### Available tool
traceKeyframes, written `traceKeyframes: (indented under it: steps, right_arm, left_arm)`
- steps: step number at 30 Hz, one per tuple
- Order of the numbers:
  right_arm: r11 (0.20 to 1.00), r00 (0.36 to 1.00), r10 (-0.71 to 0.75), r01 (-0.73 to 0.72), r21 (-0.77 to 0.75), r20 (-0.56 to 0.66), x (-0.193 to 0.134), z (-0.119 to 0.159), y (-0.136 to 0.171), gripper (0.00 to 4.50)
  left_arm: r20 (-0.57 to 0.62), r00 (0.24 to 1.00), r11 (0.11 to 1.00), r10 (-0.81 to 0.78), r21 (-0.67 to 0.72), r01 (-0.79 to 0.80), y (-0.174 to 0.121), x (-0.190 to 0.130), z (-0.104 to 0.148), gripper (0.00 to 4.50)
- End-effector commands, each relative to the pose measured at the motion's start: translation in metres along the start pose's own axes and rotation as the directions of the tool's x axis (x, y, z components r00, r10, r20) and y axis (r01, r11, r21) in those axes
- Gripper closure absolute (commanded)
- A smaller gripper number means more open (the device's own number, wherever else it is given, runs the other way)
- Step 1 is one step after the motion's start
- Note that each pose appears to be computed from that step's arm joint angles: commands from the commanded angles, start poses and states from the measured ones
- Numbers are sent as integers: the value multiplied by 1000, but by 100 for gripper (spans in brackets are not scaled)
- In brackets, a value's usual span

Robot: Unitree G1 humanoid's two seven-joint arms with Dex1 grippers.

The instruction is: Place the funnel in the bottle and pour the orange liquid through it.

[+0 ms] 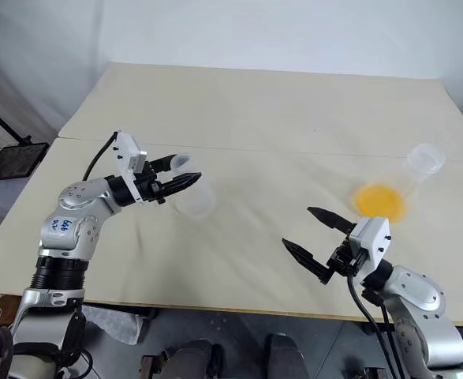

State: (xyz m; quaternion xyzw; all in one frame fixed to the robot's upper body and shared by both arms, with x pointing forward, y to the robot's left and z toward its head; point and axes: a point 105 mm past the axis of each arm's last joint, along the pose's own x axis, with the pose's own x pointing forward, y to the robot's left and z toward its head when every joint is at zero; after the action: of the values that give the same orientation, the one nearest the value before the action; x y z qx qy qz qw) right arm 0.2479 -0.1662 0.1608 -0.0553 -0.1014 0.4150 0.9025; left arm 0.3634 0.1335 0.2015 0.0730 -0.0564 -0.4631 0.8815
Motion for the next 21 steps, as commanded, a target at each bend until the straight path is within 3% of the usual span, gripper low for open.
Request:
traceKeyframes:
  steps: [1, 8, 16, 21]
  right_arm:
    - [999, 999, -9, 10, -45, 40, 0, 12, 1, 0]
    - [996, 998, -61, 63, -66, 33, -7, 15, -4, 0]
    - [971, 974, -222, 217, -101, -44, -53, 19, -6, 0]
    - [948, 948, -309, 301, -107, -77, -73, 18, 0, 0]
  left_arm:
    - [-9, 1000, 1000, -5, 18, 6, 3, 0, 4, 208]
    - [0, 996, 995, -93, 21, 93, -4, 8, 5, 208]
    - [60, 901, 903, -429, 72, 425, -67, 68, 25, 208]
    - [58, 860, 857, -508, 133, 497, -88, 102, 24, 208]
